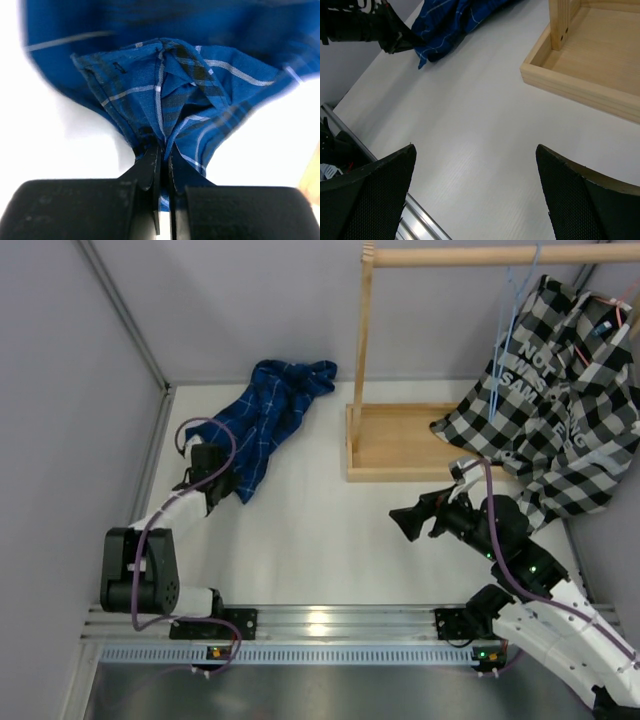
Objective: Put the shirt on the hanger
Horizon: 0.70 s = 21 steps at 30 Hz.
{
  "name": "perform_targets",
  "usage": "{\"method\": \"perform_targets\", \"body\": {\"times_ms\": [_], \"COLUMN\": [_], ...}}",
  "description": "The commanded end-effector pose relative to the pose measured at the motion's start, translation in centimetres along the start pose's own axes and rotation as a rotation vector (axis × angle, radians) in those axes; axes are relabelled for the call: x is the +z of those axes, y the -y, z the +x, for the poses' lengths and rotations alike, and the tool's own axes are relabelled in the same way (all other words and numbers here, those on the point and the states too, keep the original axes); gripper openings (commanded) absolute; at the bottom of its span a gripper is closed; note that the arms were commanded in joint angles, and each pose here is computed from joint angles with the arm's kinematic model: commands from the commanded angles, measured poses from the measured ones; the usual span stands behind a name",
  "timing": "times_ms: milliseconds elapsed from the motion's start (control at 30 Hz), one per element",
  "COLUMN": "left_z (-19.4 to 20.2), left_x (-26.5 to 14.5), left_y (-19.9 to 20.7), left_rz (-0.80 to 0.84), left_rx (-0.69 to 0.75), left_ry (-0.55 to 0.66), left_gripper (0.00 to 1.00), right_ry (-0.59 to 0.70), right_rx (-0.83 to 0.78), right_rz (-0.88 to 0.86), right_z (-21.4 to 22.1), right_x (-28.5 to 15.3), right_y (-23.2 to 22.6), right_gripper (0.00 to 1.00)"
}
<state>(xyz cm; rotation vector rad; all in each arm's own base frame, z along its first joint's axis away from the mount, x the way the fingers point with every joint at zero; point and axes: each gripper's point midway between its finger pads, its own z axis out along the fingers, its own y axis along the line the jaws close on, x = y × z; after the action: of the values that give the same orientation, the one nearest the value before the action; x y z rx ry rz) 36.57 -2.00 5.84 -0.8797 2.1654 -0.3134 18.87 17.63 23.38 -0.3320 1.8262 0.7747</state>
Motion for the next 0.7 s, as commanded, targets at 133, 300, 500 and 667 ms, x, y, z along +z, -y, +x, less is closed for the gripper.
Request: {"method": "perform_targets", "body": {"times_ms": [133,300,500,667], "left_z": [2.6,10.1,22.9,31.1], "left_x": [-12.6,-20.8,-29.1,-32.9], "left_y": [12.6,14.7,12.0,9.7], "left_rz": [0.296,0.58,0.856,0.937], "left_rx": [0.462,0.616,0.808,1.007], "left_ry": [0.012,-0.173,-0.55,-0.616], "left_gripper": [0.0,0.0,0.0,0.0], "right_ry": [0.045,0.095,0.111,0.121], "right_rx": [0.03,0.009,-0.019,-0.019], "right_rz": [-0.078,-0.108,-0.099,-0.06], "right_z": [-1.9,-3.8,-5.9,-6.4], "right_x": [1.2,0.3,-0.3,-0.4], "right_y": [-1.8,-2.7,-3.2,-2.6], "right_gripper": [0.99,0.99,0.99,1.0]}}
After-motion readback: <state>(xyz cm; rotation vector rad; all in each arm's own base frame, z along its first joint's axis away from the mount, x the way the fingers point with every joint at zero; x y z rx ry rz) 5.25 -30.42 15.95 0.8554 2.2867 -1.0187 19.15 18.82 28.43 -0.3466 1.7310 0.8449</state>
